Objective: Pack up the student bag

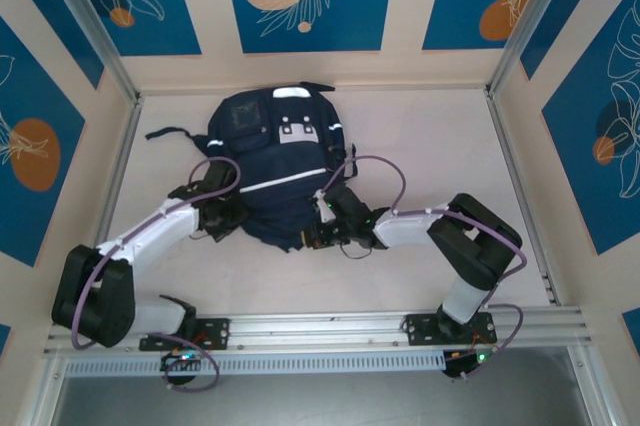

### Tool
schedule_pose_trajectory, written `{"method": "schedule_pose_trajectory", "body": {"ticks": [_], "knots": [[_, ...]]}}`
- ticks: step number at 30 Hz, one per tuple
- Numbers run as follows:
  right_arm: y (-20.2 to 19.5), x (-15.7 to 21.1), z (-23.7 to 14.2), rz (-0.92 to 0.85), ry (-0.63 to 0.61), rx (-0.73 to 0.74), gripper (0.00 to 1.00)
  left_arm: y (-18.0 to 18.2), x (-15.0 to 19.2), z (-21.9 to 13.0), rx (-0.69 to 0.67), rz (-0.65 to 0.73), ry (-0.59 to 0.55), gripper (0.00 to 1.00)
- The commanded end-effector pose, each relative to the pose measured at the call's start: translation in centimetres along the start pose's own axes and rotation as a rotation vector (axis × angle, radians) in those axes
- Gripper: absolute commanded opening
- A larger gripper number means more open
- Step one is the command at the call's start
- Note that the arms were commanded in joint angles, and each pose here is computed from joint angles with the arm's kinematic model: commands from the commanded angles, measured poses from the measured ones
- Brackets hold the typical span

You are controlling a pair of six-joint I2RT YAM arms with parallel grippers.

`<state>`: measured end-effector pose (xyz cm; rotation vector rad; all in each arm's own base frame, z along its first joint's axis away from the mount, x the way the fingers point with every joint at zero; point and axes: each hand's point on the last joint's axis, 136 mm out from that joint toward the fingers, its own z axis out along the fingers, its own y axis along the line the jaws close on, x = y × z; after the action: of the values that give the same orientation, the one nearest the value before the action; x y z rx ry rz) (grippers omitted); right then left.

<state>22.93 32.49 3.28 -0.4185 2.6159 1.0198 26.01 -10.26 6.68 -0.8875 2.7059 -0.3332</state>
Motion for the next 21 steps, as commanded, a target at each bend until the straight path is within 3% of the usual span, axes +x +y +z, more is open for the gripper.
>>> {"method": "schedule_pose_trajectory", "body": {"ticks": [1, 4, 7, 14, 17, 21], "knots": [[-6.9, 4.0, -1.3, 0.108, 0.112, 0.225, 0.0, 2.4, -0.4, -0.7, -0.074, 0.001, -0.042, 0.0], [-6.5, 2.9, -1.8, 0.1, 0.078, 0.182, 0.0, 2.2, -0.5, -0.8, -0.052, 0.004, -0.048, 0.0], [-3.7, 3.0, -1.3, 0.031, 0.109, 0.063, 0.0, -0.1, 0.4, -0.5, 0.047, 0.054, 0.016, 0.0], [2.2, 4.8, 1.4, -0.14, 0.218, -0.066, 0.0, -5.0, 3.1, -1.9, 0.158, 0.211, 0.044, 0.57], [3.5, 4.4, 2.7, -0.142, 0.22, -0.092, 0.0, -5.6, 4.1, -1.7, 0.145, 0.216, 0.067, 0.65], [5.4, 3.7, 3.9, -0.155, 0.225, -0.122, 0.0, -5.2, 5.6, 0.4, 0.115, 0.193, 0.131, 0.65]]}}
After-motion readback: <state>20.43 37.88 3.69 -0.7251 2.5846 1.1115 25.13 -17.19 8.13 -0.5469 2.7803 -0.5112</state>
